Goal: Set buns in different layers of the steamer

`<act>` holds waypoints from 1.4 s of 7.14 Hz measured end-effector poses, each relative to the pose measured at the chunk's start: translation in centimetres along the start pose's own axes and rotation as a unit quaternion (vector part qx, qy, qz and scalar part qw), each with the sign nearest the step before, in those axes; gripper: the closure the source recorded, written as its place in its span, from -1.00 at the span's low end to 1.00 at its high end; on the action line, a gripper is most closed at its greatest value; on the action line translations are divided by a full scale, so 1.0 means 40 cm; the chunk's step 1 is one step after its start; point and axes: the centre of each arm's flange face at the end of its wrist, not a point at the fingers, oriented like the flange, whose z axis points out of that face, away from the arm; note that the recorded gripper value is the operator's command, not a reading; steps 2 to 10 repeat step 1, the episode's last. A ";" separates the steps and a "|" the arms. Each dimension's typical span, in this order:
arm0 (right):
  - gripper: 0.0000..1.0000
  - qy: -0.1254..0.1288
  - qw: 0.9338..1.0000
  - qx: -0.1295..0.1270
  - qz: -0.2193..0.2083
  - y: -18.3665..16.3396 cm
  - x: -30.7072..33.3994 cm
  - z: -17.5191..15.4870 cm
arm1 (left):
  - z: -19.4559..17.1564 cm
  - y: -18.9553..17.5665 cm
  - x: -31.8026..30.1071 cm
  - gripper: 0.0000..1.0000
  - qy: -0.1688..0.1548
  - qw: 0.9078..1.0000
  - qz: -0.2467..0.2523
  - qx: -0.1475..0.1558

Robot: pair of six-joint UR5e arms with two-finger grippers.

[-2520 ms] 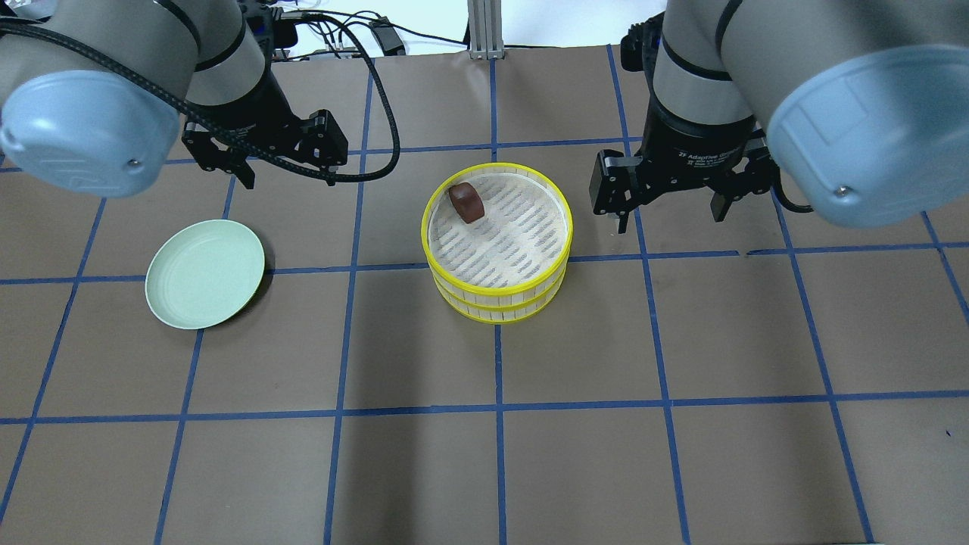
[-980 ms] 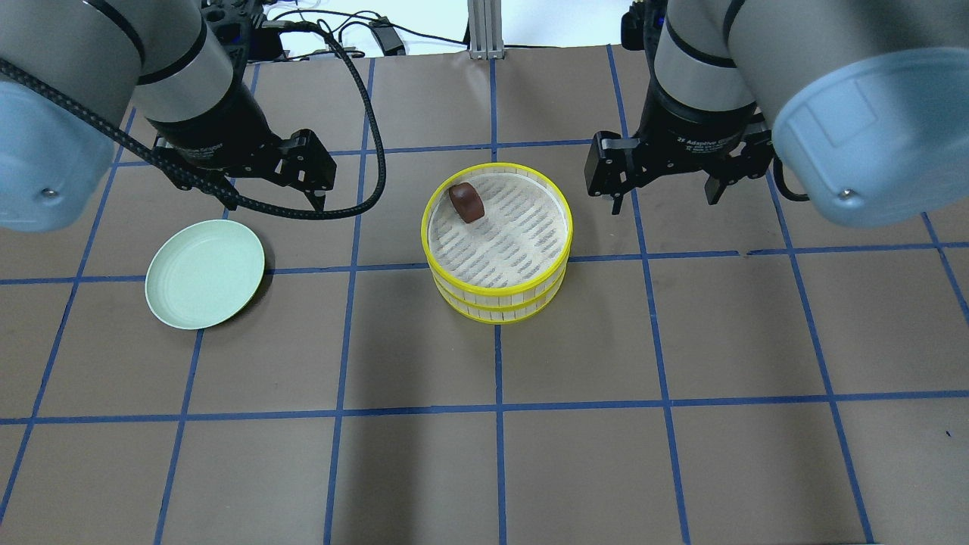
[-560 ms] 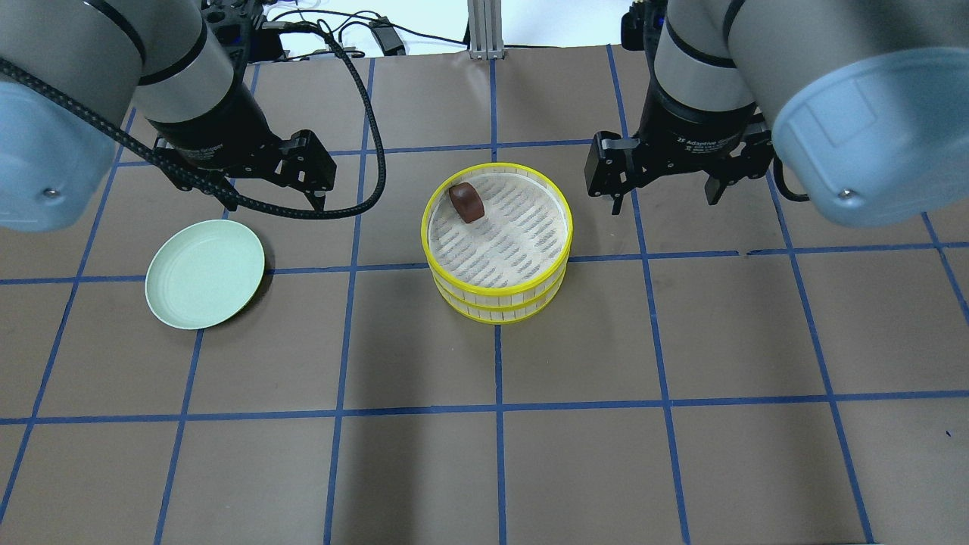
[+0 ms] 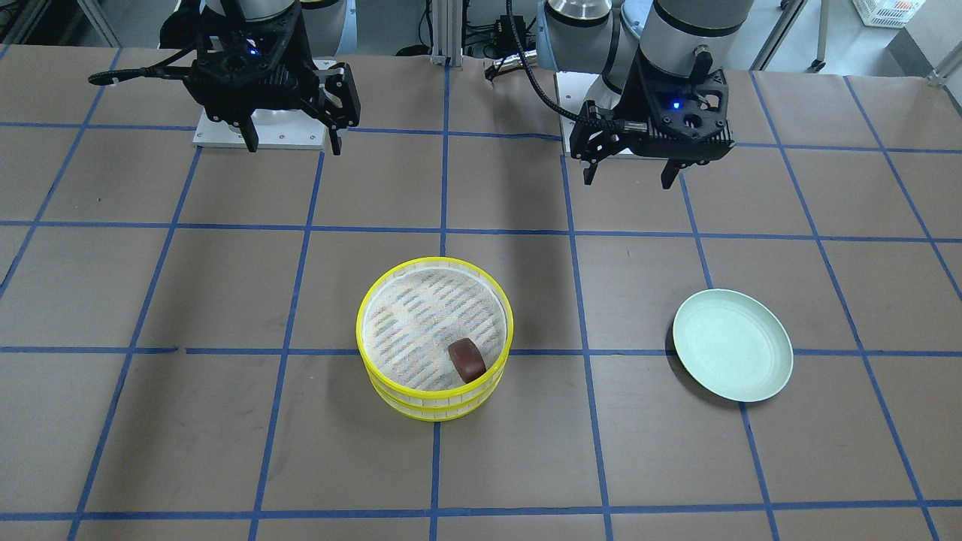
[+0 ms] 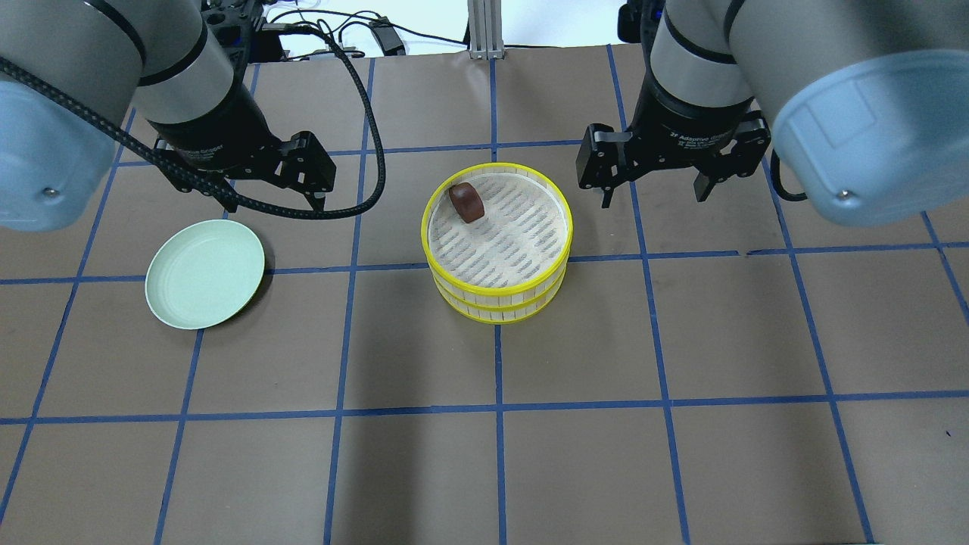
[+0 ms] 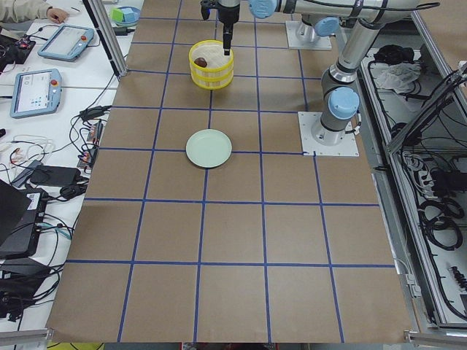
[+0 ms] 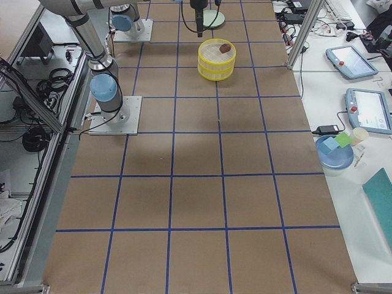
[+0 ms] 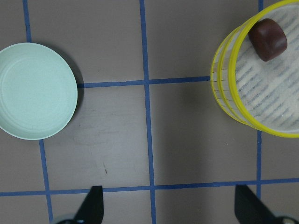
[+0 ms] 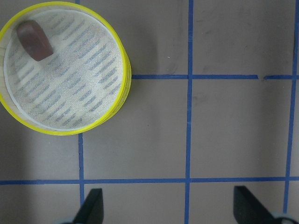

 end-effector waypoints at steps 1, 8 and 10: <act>-0.96 -0.001 1.000 0.000 0.004 0.000 0.000 0.000 | 0.000 0.000 0.000 -1.00 0.000 1.000 0.000 0.000; -0.96 -0.001 1.000 0.000 0.004 0.000 0.000 0.000 | 0.000 0.000 0.000 -1.00 0.000 1.000 0.000 0.000; -0.96 -0.001 1.000 0.000 0.004 0.000 0.000 0.000 | 0.000 0.000 0.000 -1.00 0.000 1.000 0.000 0.000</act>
